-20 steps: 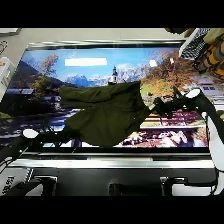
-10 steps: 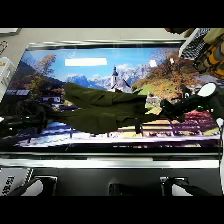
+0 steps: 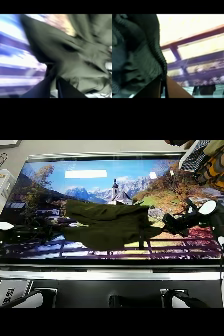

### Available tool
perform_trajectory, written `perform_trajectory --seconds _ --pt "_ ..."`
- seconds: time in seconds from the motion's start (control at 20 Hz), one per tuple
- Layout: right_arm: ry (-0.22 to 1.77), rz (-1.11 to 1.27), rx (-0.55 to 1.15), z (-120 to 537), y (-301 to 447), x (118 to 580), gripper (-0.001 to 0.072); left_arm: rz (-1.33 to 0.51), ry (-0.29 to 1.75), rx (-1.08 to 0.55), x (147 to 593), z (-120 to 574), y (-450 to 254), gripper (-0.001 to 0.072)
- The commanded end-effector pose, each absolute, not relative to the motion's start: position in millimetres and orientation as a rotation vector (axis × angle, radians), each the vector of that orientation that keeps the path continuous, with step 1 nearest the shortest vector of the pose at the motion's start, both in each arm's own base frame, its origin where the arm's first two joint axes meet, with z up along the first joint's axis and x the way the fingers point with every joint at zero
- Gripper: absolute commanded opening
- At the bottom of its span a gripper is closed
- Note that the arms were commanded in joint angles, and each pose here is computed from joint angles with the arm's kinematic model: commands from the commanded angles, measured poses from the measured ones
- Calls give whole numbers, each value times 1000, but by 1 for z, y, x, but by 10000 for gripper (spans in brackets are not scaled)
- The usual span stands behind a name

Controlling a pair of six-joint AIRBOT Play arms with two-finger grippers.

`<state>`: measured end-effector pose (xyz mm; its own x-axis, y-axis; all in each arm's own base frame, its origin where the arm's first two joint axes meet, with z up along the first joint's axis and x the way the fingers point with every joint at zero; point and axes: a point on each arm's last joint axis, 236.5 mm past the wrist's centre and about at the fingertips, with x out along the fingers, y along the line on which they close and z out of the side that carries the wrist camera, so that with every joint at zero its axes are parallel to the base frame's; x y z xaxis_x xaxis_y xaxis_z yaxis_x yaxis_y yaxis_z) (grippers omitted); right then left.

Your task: Fold the clothes and pants, and hang the long-sleeved shirts on hangers.

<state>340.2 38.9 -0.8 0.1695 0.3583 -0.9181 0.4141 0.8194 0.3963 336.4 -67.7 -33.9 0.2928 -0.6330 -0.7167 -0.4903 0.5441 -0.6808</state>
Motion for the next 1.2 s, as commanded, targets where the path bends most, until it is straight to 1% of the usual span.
perform_trajectory --seconds 0.0,0.15,0.3,0.35,0.4,0.45,0.5,0.6,0.8,1.0,1.15 --pt "1379 -9 721 -11 56 350 36 -139 1384 -1059 341 -53 -87 119" --pt "1333 10 670 -22 71 363 36 -112 1353 -1031 353 -66 -91 119" --pt "1261 -33 724 -24 81 384 36 -113 1302 -978 364 -71 -87 120" --pt "1242 -53 757 -22 80 389 36 -134 1296 -958 363 -69 -85 130" --pt "1224 -69 776 -21 78 393 36 -154 1303 -950 359 -66 -81 224" --pt "1223 -70 774 -21 78 393 36 -175 1321 -945 351 -63 -76 348" --pt "1231 -68 773 -22 78 391 36 -181 1339 -925 343 -61 -67 402" --pt "1258 -65 759 -24 79 385 36 -156 1346 -880 336 -64 -49 403" --pt "1315 -53 739 -27 82 372 36 -85 1240 -869 362 -68 -35 403" --pt "1403 -54 710 -32 83 352 36 -99 1226 -823 376 -83 -61 403" --pt "1482 -44 673 -35 83 334 37 -103 1231 -824 381 -94 -77 403"
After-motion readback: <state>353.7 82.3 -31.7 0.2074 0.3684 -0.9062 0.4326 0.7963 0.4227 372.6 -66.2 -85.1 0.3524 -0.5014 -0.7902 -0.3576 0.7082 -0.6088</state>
